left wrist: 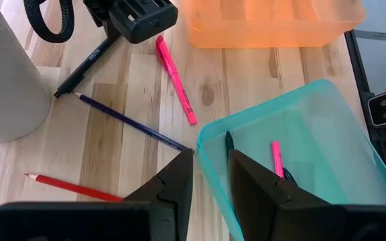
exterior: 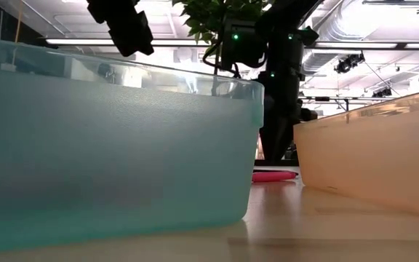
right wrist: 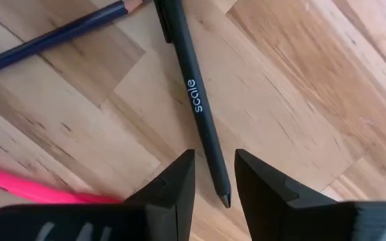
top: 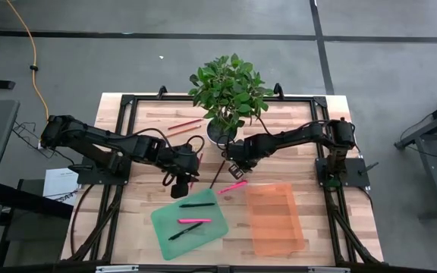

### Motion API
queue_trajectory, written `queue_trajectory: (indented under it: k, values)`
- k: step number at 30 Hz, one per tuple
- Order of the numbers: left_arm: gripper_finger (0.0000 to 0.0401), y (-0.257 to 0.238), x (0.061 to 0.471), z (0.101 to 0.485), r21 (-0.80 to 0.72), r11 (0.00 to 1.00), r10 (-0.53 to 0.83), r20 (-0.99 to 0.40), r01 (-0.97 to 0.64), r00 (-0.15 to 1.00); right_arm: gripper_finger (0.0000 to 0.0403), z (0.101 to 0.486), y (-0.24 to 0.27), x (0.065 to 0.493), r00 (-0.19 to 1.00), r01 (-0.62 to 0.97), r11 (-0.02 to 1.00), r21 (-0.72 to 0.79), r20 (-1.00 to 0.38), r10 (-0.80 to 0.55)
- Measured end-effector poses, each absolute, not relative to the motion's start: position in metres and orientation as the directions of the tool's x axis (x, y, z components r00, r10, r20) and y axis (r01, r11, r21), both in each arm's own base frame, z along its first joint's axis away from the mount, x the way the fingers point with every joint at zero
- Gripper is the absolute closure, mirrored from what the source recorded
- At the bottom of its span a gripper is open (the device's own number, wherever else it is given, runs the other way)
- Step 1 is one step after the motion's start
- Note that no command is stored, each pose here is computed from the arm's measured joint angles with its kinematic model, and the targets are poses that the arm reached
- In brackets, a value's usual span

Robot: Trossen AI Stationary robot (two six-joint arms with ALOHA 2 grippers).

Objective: Sort pens & pencils
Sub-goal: Put the black pen into the green bin

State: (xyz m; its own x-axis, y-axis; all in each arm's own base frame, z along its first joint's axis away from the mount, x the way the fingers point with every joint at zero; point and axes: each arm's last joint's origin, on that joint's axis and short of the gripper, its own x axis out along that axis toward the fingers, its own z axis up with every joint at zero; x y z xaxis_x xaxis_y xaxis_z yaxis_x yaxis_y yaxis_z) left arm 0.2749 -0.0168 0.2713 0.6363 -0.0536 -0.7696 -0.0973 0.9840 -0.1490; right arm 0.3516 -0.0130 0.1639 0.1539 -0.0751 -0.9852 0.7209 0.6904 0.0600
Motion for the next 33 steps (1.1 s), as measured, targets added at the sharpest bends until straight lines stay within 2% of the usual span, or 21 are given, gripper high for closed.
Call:
queue_trajectory:
  k: [7, 21, 33]
  values:
    - [0.0316, -0.017, 0.275, 0.271, -0.149, 0.984, -0.054, -0.77, -0.097, 0.636, 0.0304, 0.162, -0.011, 0.351, 0.15, 0.699, 0.71, 0.089, -0.988, -0.024]
    - [0.0316, -0.017, 0.275, 0.271, -0.15, 0.984, -0.058, -0.77, -0.092, 0.635, 0.0304, 0.154, -0.015, 0.348, 0.09, 0.686, 0.724, 0.075, -0.996, 0.018]
    - [0.0316, -0.017, 0.275, 0.271, -0.161, 0.983, -0.072, -0.77, -0.084, 0.634, 0.0304, 0.152, -0.02, 0.348, 0.088, 0.673, 0.735, 0.083, -0.996, 0.033]
